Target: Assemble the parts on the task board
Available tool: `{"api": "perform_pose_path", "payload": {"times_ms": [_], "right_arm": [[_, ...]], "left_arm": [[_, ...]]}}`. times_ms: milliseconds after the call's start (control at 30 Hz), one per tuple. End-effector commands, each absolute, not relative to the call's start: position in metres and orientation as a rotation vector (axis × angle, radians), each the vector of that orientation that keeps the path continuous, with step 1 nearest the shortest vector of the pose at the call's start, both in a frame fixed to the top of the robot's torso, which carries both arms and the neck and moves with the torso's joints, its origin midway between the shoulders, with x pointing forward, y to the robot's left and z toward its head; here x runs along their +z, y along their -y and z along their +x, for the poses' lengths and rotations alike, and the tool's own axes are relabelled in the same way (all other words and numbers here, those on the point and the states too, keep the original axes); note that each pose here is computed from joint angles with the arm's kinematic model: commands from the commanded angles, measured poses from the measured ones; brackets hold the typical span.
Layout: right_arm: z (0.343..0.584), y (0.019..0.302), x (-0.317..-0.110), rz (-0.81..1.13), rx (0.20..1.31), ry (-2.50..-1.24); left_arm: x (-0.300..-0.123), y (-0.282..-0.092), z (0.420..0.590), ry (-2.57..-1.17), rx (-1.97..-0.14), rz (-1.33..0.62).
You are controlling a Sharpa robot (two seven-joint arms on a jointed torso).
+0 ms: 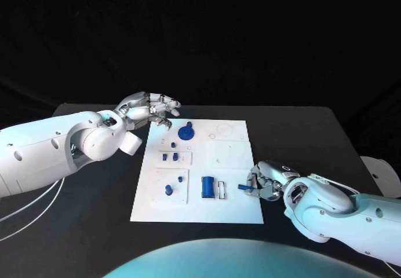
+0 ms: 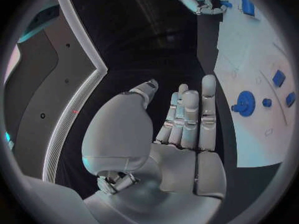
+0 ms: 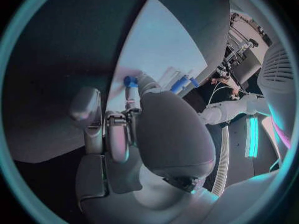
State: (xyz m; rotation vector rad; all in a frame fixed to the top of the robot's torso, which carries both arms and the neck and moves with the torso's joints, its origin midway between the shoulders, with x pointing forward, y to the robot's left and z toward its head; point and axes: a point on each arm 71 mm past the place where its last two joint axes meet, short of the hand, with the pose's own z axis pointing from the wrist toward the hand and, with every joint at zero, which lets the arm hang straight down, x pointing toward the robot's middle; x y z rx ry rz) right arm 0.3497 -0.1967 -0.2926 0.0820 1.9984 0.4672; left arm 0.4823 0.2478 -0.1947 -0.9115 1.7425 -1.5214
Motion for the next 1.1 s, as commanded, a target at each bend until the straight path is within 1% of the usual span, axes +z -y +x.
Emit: {"api": "perform_pose_path", "payload": {"times_ms": [33,133,533,700,900,1100], "right_arm": [[0.347,0.201,-0.3,0.057,0.41,-2.035],[0.346,0.2,-0.299,0.073,0.421,-2.035],[0.336,0.19,-0.288,0.159,0.532,-2.043],[0.336,0.185,-0.282,0.236,0.581,-2.043],[0.335,0.176,-0.282,0.363,0.648,-2.079],[0.336,0.163,-0.285,0.404,0.694,-2.108]], "left_arm": [[-0.194,-0.246,0.482,-1.746,-1.537,-0.912],[-0.194,-0.246,0.481,-1.747,-1.535,-0.912],[-0.195,-0.246,0.481,-1.753,-1.533,-0.914],[-0.195,-0.246,0.481,-1.754,-1.533,-0.914],[-0.195,-0.245,0.481,-1.756,-1.533,-0.914],[-0.196,-0.245,0.481,-1.758,-1.535,-0.913]]}}
